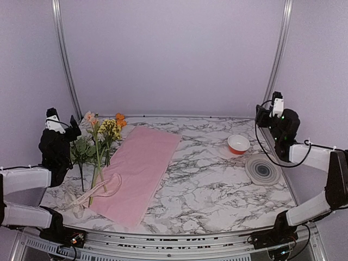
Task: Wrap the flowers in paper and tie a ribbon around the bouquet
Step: Pick up the folded wrapping paper from the center of the board.
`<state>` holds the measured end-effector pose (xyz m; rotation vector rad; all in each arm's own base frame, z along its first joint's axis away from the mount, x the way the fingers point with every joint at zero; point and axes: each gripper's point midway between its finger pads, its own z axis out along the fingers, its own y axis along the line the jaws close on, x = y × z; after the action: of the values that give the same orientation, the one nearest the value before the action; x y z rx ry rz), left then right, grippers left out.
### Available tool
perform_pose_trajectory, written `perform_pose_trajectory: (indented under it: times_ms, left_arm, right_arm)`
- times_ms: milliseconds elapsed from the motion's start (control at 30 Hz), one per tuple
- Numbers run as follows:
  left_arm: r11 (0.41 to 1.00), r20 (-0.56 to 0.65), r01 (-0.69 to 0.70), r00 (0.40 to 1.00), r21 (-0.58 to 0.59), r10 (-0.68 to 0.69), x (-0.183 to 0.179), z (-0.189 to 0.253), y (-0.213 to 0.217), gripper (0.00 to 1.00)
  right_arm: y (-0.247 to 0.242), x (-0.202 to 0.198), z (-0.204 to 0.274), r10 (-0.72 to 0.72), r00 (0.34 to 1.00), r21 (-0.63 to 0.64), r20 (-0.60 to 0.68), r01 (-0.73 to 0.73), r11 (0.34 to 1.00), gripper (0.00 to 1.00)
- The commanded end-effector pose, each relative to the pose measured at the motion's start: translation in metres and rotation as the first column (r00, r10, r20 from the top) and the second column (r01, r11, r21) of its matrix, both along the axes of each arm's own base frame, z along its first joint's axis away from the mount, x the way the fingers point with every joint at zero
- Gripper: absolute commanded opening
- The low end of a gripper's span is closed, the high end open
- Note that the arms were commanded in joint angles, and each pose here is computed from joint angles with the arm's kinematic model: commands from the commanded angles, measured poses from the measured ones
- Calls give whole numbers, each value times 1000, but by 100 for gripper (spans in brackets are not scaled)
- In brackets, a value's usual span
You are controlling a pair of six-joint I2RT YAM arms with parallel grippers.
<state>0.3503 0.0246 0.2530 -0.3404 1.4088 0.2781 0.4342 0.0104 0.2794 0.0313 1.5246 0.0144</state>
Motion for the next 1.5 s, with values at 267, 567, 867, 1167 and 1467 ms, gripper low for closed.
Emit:
perform_pose_trajectory:
  times_ms: [267, 567, 867, 1167, 1467]
  left_arm:
    - [929, -347, 364, 865, -62, -362, -20, -18, -147, 88]
    - [844, -678, 502, 555, -188, -481, -59, -106, -210, 84]
    - [839, -763, 463, 418, -287, -492, -81, -166, -213, 82]
    - [853, -852, 452, 310, -259, -423, -90, -213, -210, 82]
    - [847, -891, 446, 198, -290, -409, -105, -248, -211, 81]
  right_arm:
    - [279, -21, -89, 669, 582, 470, -462, -480, 741, 49]
    - [411, -101, -175, 813, 144, 684, -565, -469, 559, 35]
    - [432, -136, -221, 826, 25, 770, -564, -347, 536, 29]
    - [431, -131, -241, 808, 35, 763, -588, -309, 568, 29]
    - [434, -129, -249, 816, 36, 777, -576, -284, 561, 34]
